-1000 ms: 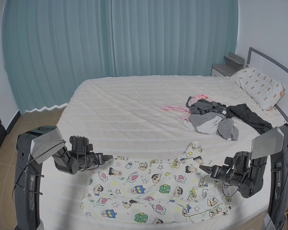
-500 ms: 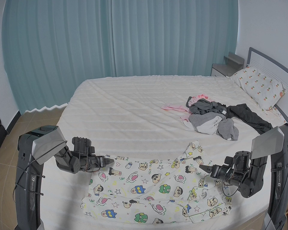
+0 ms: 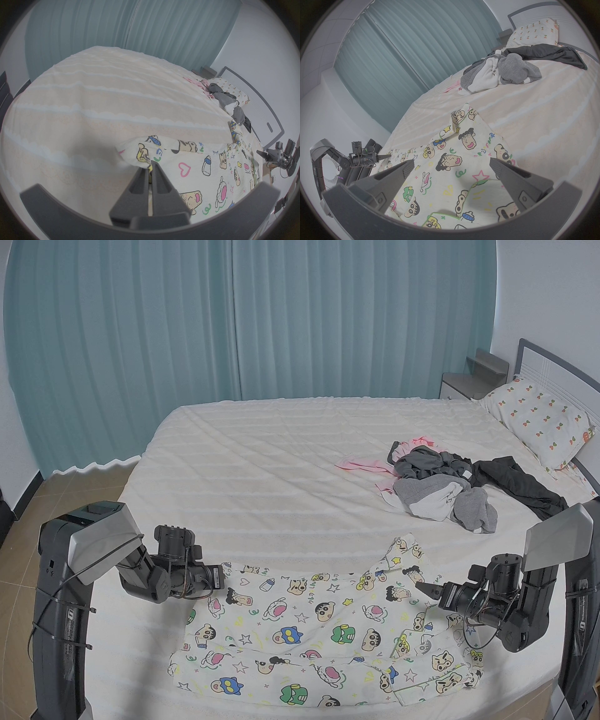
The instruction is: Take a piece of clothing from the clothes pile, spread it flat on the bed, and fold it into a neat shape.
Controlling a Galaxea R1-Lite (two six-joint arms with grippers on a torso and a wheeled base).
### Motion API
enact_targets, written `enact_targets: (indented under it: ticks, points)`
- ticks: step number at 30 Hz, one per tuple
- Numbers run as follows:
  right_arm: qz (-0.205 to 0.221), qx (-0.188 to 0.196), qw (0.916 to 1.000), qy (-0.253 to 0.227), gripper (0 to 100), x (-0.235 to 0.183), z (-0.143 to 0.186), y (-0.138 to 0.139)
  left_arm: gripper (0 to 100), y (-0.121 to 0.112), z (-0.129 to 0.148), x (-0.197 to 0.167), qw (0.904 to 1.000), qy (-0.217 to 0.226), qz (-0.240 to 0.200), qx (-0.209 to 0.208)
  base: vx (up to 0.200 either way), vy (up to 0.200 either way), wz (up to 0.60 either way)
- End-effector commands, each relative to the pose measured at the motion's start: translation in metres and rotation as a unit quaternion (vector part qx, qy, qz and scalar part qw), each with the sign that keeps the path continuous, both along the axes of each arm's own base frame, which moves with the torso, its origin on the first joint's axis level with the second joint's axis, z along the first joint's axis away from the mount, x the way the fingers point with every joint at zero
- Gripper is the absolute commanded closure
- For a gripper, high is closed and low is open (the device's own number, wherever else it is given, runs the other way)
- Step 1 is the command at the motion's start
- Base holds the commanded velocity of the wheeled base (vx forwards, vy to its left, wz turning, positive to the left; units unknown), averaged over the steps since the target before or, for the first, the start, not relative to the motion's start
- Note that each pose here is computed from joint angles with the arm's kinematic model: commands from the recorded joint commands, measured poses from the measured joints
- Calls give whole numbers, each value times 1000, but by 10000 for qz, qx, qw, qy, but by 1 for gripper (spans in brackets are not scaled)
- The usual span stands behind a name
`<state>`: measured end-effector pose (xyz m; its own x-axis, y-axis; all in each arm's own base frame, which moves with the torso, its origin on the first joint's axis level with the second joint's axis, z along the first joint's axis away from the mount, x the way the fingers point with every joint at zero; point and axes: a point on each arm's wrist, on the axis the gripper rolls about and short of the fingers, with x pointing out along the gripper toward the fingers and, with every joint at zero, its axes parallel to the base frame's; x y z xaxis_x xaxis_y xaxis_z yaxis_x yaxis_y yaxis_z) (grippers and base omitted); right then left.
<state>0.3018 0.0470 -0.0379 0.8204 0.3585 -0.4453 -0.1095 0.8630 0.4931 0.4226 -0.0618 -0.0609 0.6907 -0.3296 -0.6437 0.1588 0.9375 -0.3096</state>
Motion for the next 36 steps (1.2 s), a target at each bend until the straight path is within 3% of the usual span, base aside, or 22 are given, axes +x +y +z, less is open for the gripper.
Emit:
enact_targets:
  ticks: [1, 5, 8, 12, 22, 32, 33, 36]
  points:
    - [-125, -2, 9997, -233, 0, 10, 4, -3, 100, 6, 9, -7, 9999, -87, 132, 42, 0, 0, 0]
    - [-227, -11, 9993, -313, 0, 19, 2, -8, 100, 7, 10, -11, 9995, -217, 203, 85, 0, 0, 0]
    - [-517, -50, 9984, -211, 0, 43, 0, -25, 100, 8, 12, -14, 9967, -609, 484, 225, 0, 0, 0]
    - [-563, -82, 9984, -25, 0, 62, -3, -28, 100, 6, 10, -20, 9965, -625, 488, 269, 0, 0, 0]
    - [-223, -177, 9982, 535, 0, 103, -34, 0, 100, 2, 9, -22, 9966, -619, 463, 280, 0, 0, 0]
    - [-88, -284, 9947, 983, 0, 111, -32, 8, 100, 2, 8, -22, 9955, -626, 595, 385, 0, 0, 0]
    - [-102, -287, 9944, 1014, 100, 112, -31, 7, 100, 2, 8, -22, 9955, -626, 595, 385, 0, 0, 0]
    - [-114, -278, 9936, 1090, 100, 114, -29, 7, 100, 2, 8, -22, 9955, -626, 595, 385, 0, 0, 0]
